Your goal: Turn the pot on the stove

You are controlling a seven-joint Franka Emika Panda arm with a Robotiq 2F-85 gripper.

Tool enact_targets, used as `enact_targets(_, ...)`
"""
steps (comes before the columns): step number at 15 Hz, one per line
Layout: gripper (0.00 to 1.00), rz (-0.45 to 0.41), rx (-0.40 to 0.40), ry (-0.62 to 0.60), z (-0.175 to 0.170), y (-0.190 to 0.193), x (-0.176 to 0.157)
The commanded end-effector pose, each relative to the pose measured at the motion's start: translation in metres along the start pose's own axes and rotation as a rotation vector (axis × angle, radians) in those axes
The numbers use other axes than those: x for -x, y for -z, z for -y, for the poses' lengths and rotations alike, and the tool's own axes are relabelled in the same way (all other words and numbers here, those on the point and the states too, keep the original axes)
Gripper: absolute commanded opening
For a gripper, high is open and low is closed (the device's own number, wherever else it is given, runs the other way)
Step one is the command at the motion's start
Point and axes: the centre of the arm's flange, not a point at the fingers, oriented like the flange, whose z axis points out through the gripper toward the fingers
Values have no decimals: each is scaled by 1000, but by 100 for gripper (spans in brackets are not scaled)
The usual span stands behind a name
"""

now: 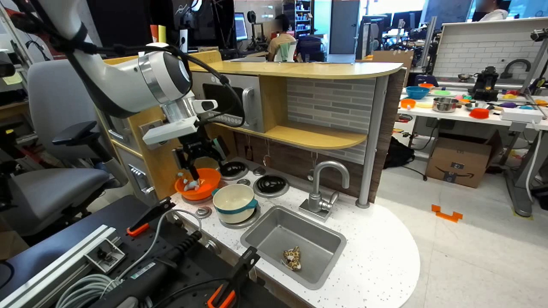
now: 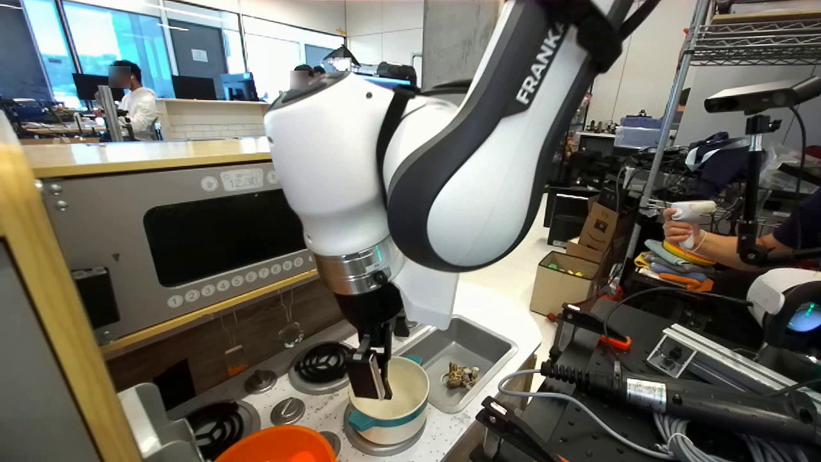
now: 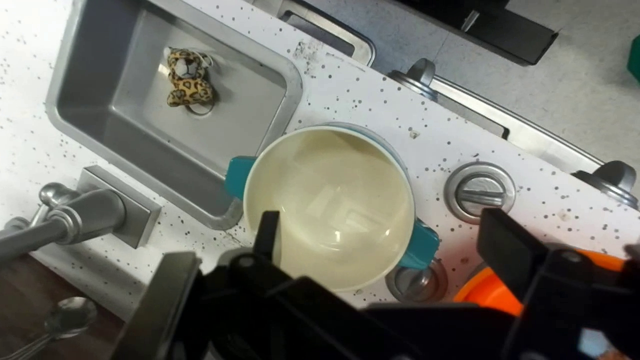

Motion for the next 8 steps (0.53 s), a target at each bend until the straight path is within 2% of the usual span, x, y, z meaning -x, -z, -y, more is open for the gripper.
enact_targets(1, 100, -14, 9, 123, 10, -32, -20)
enact_targets(8, 100, -13, -18, 331, 37, -79, -10)
